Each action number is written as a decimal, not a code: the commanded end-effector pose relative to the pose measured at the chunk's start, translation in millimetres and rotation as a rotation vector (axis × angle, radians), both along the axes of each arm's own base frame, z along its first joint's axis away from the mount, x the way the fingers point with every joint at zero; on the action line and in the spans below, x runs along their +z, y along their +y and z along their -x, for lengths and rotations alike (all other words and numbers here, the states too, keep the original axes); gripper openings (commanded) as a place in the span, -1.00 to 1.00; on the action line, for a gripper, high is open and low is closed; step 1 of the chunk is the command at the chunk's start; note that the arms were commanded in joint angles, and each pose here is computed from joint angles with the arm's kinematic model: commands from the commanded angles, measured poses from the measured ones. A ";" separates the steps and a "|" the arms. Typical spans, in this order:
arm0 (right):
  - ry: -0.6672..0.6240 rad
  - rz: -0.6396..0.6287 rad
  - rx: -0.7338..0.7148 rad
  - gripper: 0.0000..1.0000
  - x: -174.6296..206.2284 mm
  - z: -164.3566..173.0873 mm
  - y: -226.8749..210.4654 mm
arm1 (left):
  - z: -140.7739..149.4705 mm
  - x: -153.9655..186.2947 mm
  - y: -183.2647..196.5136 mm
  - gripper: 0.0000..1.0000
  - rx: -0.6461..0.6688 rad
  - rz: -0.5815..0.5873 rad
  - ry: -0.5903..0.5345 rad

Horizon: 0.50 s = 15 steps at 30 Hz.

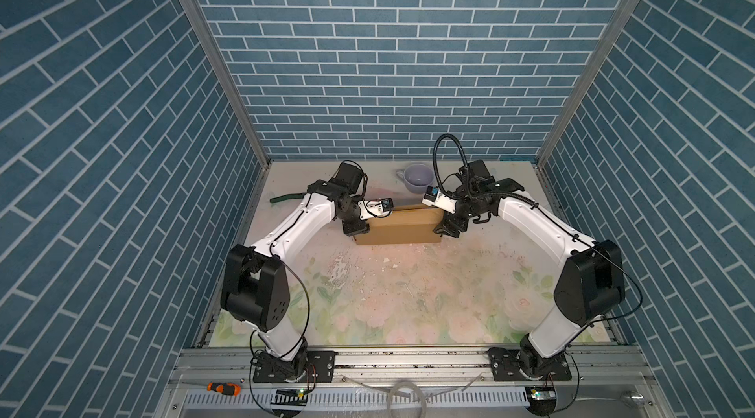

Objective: Assemble paper box
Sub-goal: Press the paper box at the center of the table.

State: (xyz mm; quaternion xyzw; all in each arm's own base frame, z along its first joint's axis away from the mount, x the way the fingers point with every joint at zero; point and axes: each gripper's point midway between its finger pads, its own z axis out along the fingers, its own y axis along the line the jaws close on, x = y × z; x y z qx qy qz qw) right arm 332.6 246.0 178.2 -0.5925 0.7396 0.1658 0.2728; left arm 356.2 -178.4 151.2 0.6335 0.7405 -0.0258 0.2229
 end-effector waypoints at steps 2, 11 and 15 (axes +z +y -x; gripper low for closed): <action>0.010 -0.091 -0.104 0.71 38.0 10.5 -13.3 | -3.6 0.8 -6.6 0.13 0.001 0.028 0.034; -0.037 -0.200 -0.379 0.73 79.1 5.2 -52.9 | -6.0 1.5 -13.7 0.06 -0.028 0.035 0.080; -0.044 -0.185 -0.527 0.57 87.7 -12.3 -68.8 | -6.9 3.8 -15.4 0.06 -0.035 0.037 0.080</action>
